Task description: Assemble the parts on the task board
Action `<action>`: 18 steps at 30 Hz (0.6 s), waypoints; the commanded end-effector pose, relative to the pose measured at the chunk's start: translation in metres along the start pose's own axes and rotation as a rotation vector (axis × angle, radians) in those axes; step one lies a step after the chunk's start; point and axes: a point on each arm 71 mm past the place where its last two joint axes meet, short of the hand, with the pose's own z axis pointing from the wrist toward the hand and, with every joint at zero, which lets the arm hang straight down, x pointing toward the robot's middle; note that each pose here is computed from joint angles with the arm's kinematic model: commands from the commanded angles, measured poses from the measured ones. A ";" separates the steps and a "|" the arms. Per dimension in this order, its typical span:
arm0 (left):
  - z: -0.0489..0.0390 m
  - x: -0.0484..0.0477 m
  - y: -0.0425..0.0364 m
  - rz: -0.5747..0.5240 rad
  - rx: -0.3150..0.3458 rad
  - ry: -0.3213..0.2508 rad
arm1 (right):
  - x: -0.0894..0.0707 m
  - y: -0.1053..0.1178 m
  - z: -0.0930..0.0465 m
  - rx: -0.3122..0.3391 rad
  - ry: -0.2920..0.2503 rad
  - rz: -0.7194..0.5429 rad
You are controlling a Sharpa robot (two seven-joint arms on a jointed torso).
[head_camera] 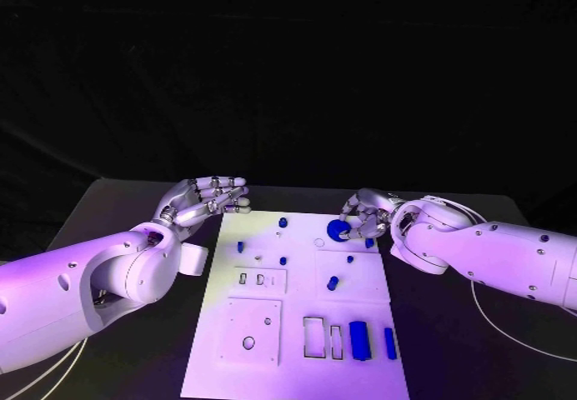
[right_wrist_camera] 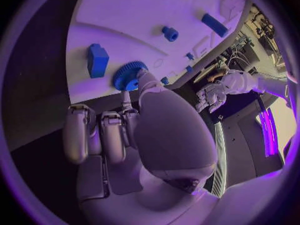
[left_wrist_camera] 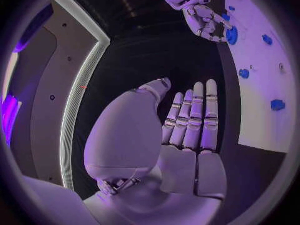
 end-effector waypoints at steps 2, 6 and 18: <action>0.0007 0.0026 -0.0009 -0.012 0.005 0.020 | 0.003 0.003 0.000 -0.009 -0.001 -0.051; 0.0007 0.0025 -0.0008 -0.012 0.004 0.020 | 0.005 0.007 -0.001 -0.026 -0.014 -0.100; 0.0010 0.0017 -0.0005 -0.012 0.002 0.019 | 0.001 0.025 -0.011 -0.108 -0.169 -0.163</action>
